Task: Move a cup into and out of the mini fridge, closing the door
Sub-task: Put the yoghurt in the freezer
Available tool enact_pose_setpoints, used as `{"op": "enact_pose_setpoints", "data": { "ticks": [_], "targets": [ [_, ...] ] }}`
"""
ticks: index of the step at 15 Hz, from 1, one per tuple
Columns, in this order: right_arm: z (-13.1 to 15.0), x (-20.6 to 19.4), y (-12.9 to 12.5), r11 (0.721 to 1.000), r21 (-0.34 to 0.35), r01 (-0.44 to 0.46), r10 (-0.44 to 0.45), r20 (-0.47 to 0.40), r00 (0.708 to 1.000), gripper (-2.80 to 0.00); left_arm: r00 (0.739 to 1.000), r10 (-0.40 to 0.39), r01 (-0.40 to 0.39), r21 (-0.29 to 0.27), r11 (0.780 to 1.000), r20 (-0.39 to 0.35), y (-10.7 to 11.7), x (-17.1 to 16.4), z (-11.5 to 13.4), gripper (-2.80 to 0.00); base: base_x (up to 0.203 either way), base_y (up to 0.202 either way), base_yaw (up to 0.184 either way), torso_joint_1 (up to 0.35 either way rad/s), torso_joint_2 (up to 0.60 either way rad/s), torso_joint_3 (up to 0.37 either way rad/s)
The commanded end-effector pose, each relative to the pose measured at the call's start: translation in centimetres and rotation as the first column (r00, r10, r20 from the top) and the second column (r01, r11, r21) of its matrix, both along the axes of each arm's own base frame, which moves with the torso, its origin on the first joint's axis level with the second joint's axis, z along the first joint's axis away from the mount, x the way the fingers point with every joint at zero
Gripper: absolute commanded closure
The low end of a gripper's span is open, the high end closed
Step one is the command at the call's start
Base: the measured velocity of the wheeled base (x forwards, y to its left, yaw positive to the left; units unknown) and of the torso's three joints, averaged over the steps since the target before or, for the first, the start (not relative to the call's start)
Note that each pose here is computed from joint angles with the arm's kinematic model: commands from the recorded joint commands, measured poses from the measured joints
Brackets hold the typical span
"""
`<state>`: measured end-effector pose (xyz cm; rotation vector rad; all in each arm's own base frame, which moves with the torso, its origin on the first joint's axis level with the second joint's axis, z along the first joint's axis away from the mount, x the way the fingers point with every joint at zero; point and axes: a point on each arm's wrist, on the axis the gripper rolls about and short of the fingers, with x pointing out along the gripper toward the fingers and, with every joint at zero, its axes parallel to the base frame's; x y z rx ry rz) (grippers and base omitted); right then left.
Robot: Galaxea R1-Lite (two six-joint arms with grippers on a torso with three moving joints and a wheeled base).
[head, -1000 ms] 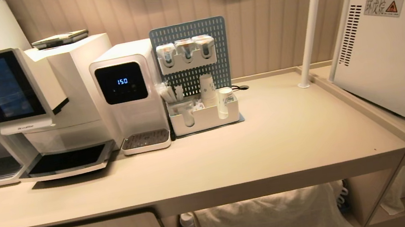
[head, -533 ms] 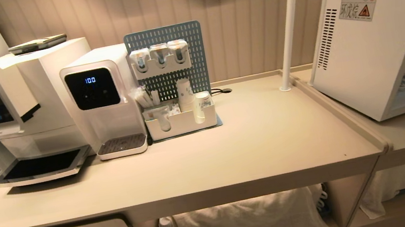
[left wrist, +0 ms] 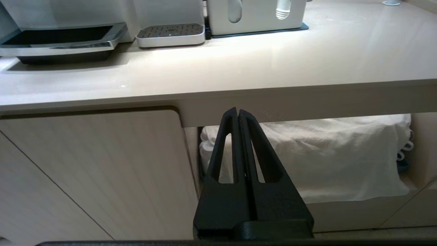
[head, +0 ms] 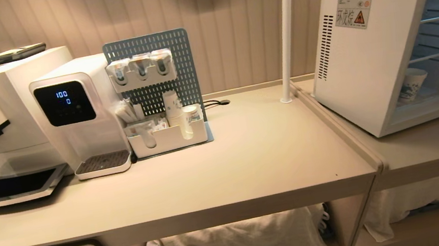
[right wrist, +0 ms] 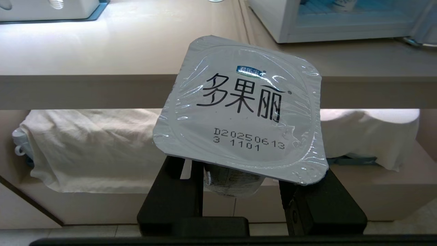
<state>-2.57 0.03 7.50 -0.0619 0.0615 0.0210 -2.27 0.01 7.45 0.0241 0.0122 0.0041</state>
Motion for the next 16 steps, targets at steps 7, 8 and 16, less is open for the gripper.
{"op": "enact_pose_setpoints", "data": {
  "ticks": [7, 8, 16],
  "targets": [
    [-0.01, 0.01, 0.0, 1.0, -0.001, -0.001, 0.001, -0.002, 1.0, 0.0, 1.0, 0.0, 0.0, -0.001, 1.0, 0.0, 0.0, 0.0, 0.0, 0.0, 0.0, -0.194, -0.002, 0.003, 0.0, 0.003],
    [-0.01, 0.0, 0.0, 1.0, -0.001, -0.001, 0.001, -0.001, 1.0, 0.0, 1.0, 0.0, 0.0, -0.001, 1.0, 0.0, 0.0, 0.0, 0.0, 0.0, 0.0, -0.193, 0.005, 0.003, 0.0, 0.007],
    [-0.01, 0.01, 0.0, 1.0, 0.0, -0.002, 0.002, -0.002, 1.0, 0.0, 1.0, 0.002, -0.002, -0.003, 1.0, 0.0, 0.0, 0.0, 0.0, 0.0, 0.0, -0.195, -0.003, 0.002, 0.0, 0.002]
  ]
}}
